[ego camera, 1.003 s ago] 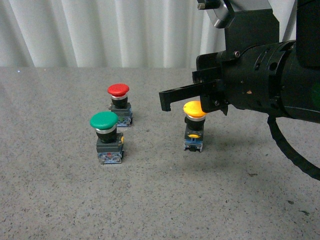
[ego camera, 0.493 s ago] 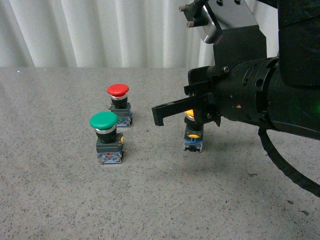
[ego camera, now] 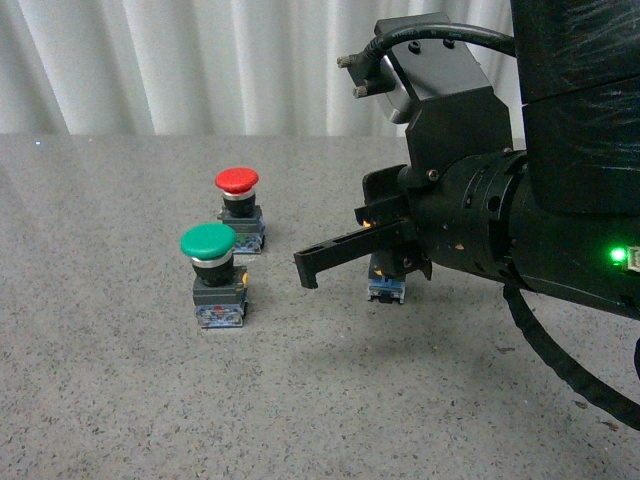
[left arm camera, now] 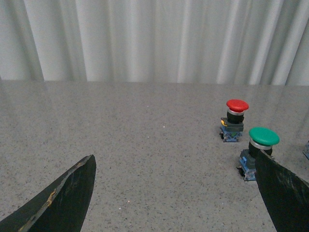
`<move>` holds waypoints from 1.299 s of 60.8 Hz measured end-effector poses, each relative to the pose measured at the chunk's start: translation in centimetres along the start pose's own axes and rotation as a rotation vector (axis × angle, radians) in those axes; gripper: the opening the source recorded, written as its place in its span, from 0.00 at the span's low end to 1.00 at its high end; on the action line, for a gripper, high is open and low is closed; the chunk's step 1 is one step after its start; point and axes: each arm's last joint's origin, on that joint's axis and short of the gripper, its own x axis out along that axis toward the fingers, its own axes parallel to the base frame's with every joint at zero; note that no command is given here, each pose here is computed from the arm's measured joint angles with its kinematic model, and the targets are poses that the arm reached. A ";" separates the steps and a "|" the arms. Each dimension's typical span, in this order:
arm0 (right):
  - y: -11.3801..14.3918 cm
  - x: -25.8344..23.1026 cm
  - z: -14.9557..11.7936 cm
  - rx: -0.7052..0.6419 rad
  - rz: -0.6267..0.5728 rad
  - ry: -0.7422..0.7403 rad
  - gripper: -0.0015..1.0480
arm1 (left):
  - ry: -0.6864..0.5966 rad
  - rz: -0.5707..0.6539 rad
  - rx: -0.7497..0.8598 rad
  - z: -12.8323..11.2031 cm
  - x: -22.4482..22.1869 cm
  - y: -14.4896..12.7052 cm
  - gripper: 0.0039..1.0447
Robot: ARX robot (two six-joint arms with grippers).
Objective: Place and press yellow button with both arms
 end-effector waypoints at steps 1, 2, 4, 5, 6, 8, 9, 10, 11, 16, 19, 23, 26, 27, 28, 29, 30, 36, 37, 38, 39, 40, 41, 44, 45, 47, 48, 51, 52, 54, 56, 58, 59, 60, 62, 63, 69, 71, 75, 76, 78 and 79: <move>0.0 0.0 0.0 -0.001 0.000 0.003 0.02 | 0.000 0.000 0.000 0.0 0.0 0.0 0.94; 0.0 0.0 0.0 -0.002 0.000 0.004 0.02 | 0.000 0.000 0.000 0.0 0.0 0.0 0.94; 0.0 0.1 0.0 -0.004 0.000 0.006 0.02 | 0.000 0.000 0.000 0.0 0.0 0.0 0.94; 0.0 0.1 0.0 -0.004 0.000 0.008 0.02 | 0.000 0.000 0.000 0.0 0.0 0.0 0.94; 0.0 0.1 -0.1 -0.005 0.000 0.010 0.02 | 0.000 0.000 0.000 0.0 0.0 0.0 0.94; 0.1 0.1 -0.1 -0.009 0.000 0.013 0.02 | 0.000 0.000 0.000 0.0 0.0 0.0 0.94; 0.1 0.1 -0.1 -0.009 -0.001 0.013 0.02 | 0.000 0.000 0.000 0.0 0.0 0.0 0.94; 0.2 0.1 -0.1 -0.011 0.000 0.016 0.02 | 0.000 0.000 0.000 0.0 0.0 0.0 0.94; 0.2 0.1 -0.1 -0.012 -0.002 0.017 0.02 | 0.000 0.000 0.000 0.0 0.0 0.0 0.94; 0.2 0.2 0.0 -0.015 -0.003 0.021 0.02 | 0.000 0.000 0.000 0.0 0.0 0.0 0.94; 0.2 0.2 0.0 -0.015 -0.008 0.026 0.02 | 0.000 0.000 0.000 0.0 0.0 0.0 0.94; 0.1 0.2 0.1 -0.016 -0.012 0.034 0.02 | 0.000 0.000 0.000 0.0 0.0 0.0 0.94; 0.1 0.2 0.1 -0.018 -0.018 0.038 0.02 | 0.000 0.000 0.000 0.0 0.0 0.0 0.94; 0.1 0.1 0.1 -0.019 -0.017 0.040 0.02 | 0.000 0.000 0.000 0.0 0.0 0.0 0.94; 0.1 0.1 0.1 -0.019 -0.020 0.048 0.02 | 0.000 0.000 0.000 0.0 0.0 0.0 0.94; 0.1 0.1 0.1 -0.020 -0.020 0.050 0.02 | 0.000 0.000 0.000 0.0 0.0 0.0 0.94; 0.1 0.1 0.2 -0.021 -0.021 0.052 0.02 | 0.000 0.000 0.000 0.0 0.0 0.0 0.94; 0.1 0.1 0.2 -0.022 -0.025 0.054 0.02 | 0.000 0.000 0.000 0.0 0.0 0.0 0.94; 0.1 0.1 0.3 -0.022 -0.025 0.052 0.02 | 0.000 0.000 0.000 0.0 0.0 0.0 0.94; 0.1 0.1 0.3 -0.021 -0.025 0.048 0.02 | 0.000 0.000 0.000 0.0 0.0 0.0 0.94; 0.1 0.1 0.3 -0.021 -0.025 0.045 0.02 | 0.000 0.000 0.000 0.0 0.0 0.0 0.94; 0.1 0.1 0.3 -0.021 -0.024 0.040 0.02 | 0.000 0.000 0.000 0.0 0.0 0.0 0.94; 0.1 0.1 0.3 -0.019 -0.023 0.032 0.02 | 0.000 0.000 0.000 0.0 0.0 0.0 0.94; 0.1 -0.3 0.5 -0.004 -0.011 -0.011 0.02 | 0.000 0.000 0.000 0.0 0.0 0.0 0.94; 0.1 -0.3 0.6 -0.001 -0.009 -0.019 0.02 | 0.000 0.000 0.000 0.0 0.0 0.0 0.94; 0.1 -0.6 0.6 0.008 -0.006 -0.047 0.02 | 0.000 0.000 0.000 0.0 0.0 0.0 0.94; 0.1 -0.8 0.6 0.018 -0.006 -0.070 0.02 | 0.000 0.000 0.000 0.0 0.0 0.0 0.94; 0.1 -1.0 0.7 0.031 -0.006 -0.100 0.02 | 0.000 0.000 0.000 0.0 0.0 0.0 0.94; 0.0 -1.1 1.0 0.039 -0.007 -0.125 0.02 | 0.000 0.000 0.000 0.0 0.0 0.0 0.94; 0.0 -1.4 1.5 0.053 -0.011 -0.163 0.02 | 0.000 0.000 0.000 0.0 0.0 0.0 0.94; 0.0 -1.7 2.1 0.066 -0.015 -0.207 0.02 | 0.000 0.000 0.000 0.0 0.0 0.0 0.94; 0.0 -2.0 2.6 0.075 -0.014 -0.233 0.02 | 0.000 0.000 0.000 0.0 0.0 0.0 0.94; -0.1 -2.3 3.0 0.085 -0.013 -0.260 0.02 | 0.000 0.000 0.000 0.0 0.0 0.0 0.94; -0.1 -2.5 3.3 0.090 -0.014 -0.274 0.02 | 0.000 0.000 0.000 0.0 0.0 0.0 0.94; -0.1 -2.9 3.9 0.102 -0.017 -0.315 0.02 | 0.000 0.000 0.000 0.0 0.0 0.0 0.94; -0.1 -3.2 4.3 0.112 -0.015 -0.338 0.02 | 0.000 0.000 0.000 0.0 0.0 0.0 0.94; -0.1 -4.6 5.6 0.155 -0.001 -0.412 0.02 | 0.000 0.000 0.000 0.0 0.0 0.0 0.94; 0.0 -4.8 5.6 0.160 0.005 -0.417 0.02 | 0.000 0.000 0.000 0.0 0.0 0.0 0.94; 0.0 -5.7 5.3 0.183 0.020 -0.415 0.02 | 0.000 0.000 0.000 0.0 0.0 0.0 0.94; 0.2 -6.0 5.2 0.190 0.028 -0.415 0.02 | 0.000 0.000 0.000 0.0 0.0 0.0 0.94; 0.2 -6.8 4.8 0.200 0.042 -0.418 0.02 | 0.000 0.000 0.000 0.0 0.0 0.0 0.94; 0.2 -7.3 4.6 0.203 0.048 -0.420 0.02 | 0.000 0.000 0.000 0.0 0.0 0.0 0.94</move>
